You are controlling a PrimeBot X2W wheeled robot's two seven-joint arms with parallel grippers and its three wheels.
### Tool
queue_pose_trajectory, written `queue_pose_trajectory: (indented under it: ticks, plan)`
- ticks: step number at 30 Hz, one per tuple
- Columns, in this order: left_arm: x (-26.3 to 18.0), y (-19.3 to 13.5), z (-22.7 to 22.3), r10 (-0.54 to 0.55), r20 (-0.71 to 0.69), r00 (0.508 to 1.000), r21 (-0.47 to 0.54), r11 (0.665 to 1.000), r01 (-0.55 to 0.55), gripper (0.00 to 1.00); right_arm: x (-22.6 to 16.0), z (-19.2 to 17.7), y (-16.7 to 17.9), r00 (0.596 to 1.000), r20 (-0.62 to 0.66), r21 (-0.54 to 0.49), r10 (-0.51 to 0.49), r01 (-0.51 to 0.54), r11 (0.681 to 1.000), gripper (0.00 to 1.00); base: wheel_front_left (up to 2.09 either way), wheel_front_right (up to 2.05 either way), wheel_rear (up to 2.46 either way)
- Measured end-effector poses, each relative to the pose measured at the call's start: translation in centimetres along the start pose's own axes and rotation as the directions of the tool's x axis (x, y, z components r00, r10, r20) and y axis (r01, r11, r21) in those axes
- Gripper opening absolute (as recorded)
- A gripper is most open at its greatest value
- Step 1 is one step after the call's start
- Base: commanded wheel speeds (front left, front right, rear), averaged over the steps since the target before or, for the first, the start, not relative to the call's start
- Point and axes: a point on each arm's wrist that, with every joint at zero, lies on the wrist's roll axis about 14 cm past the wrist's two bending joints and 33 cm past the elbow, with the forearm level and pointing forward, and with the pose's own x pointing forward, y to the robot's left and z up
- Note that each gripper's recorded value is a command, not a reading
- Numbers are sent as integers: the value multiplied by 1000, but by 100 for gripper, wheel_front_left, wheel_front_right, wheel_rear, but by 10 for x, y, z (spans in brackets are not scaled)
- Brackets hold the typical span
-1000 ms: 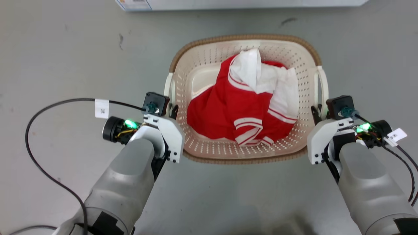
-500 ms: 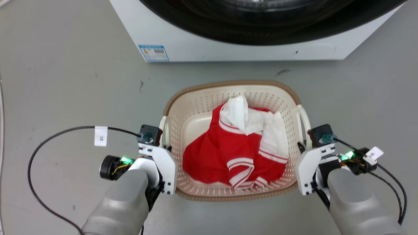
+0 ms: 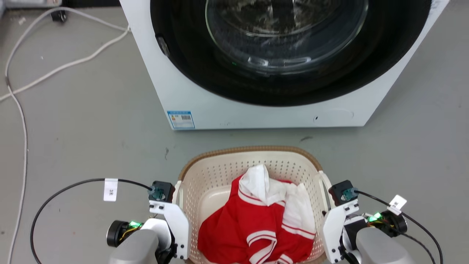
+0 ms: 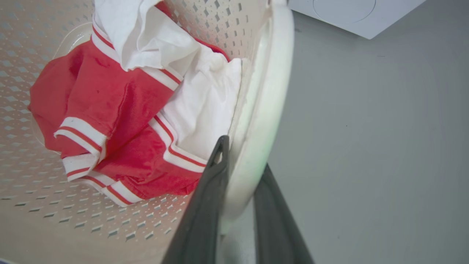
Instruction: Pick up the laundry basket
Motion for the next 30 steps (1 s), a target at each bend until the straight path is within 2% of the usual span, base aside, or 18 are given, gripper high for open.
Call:
queue_pose_trajectory:
  ticks: [14, 30]
  plan:
    - [-33, -10, -10, 4, 20, 1000, 0, 1000, -4, 0, -34, -8, 12, 1000, 25, -8, -7, 7, 1000, 0, 0, 0, 0]
    - [-44, -16, -19, 0, 35, 999, 15, 1000, -1, 0, -49, -24, 17, 999, 31, 32, -14, 13, 999, 0, 0, 0, 0]
